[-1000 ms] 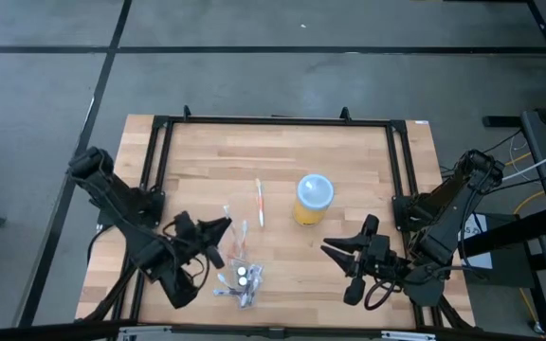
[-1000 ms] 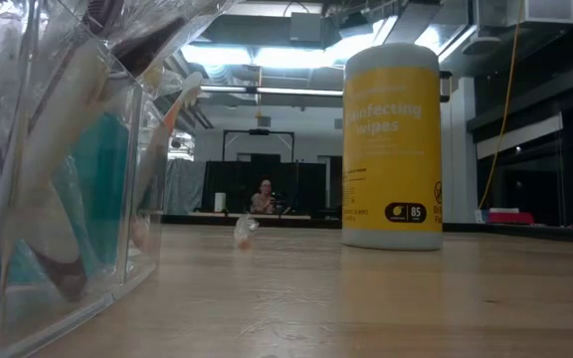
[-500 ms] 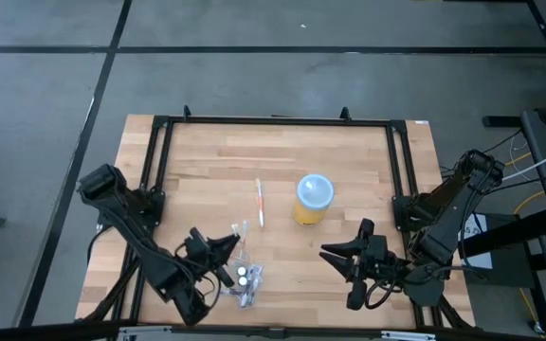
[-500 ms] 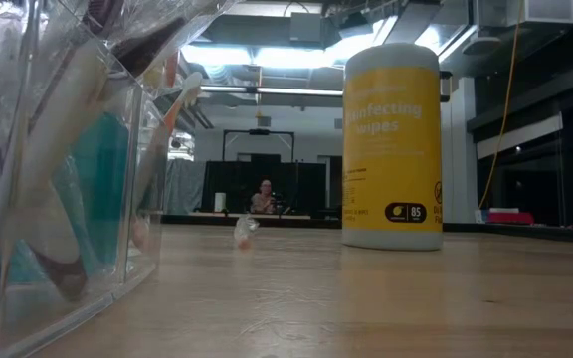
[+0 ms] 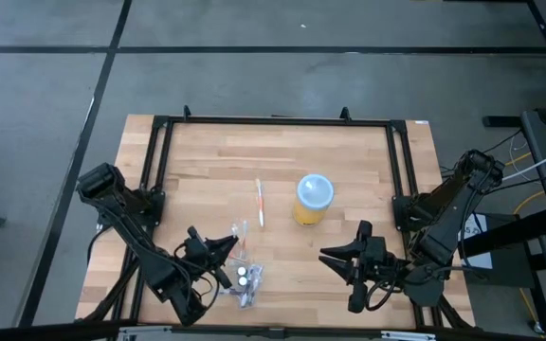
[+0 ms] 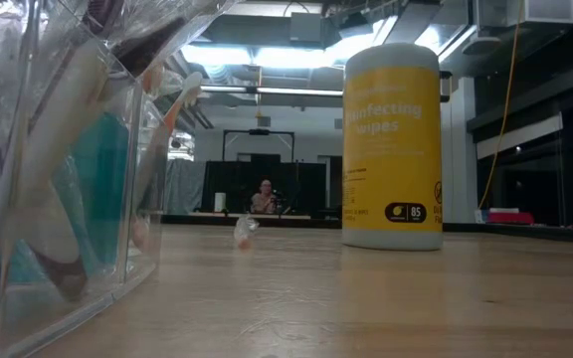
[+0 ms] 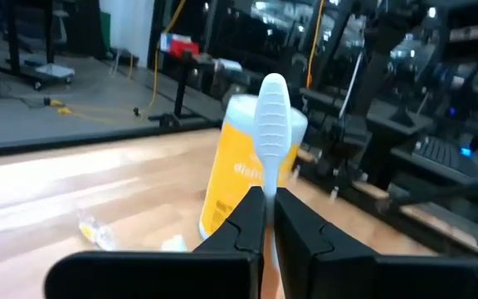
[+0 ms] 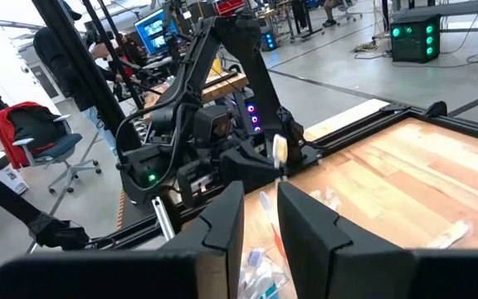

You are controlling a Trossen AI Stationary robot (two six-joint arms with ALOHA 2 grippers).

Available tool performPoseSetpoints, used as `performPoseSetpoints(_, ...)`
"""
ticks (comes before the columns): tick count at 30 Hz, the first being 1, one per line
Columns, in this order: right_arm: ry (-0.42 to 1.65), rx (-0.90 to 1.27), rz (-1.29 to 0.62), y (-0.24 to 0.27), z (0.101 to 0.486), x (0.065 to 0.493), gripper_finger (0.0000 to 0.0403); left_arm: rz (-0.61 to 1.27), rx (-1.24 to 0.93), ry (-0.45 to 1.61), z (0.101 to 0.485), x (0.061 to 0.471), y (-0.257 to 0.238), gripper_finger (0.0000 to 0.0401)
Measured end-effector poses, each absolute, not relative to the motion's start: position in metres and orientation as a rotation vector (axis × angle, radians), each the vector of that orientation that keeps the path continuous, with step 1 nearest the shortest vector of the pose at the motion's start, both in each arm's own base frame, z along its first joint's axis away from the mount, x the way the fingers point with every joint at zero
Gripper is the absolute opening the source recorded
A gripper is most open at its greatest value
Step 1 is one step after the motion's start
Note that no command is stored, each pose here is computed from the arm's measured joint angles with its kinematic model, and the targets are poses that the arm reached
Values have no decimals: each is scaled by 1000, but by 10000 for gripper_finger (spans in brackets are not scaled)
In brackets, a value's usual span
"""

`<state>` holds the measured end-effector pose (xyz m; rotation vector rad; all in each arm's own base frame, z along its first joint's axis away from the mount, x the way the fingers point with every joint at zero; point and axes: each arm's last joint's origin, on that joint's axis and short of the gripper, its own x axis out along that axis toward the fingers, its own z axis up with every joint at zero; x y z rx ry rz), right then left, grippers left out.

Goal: Pick & Place toothbrushing station
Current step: Put the top orange toothbrush into the left side of the transparent organizer

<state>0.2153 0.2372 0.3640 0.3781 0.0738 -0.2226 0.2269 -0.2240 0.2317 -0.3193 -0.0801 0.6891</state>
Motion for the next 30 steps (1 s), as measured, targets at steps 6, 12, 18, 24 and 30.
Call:
performPoseSetpoints(6,81,374,-225,237,363,215,79,683,-295,-14,228,227,-224,7)
performPoseSetpoints(12,89,392,-230,237,361,215,79,694,-260,48,224,224,-217,7)
performPoseSetpoints(18,99,399,-211,237,361,215,79,703,-288,41,211,219,-212,10)
performPoseSetpoints(24,101,398,-211,237,360,215,79,702,-297,43,206,219,-211,11)
performPoseSetpoints(30,105,392,-213,237,360,215,79,707,-311,76,198,223,-213,15)
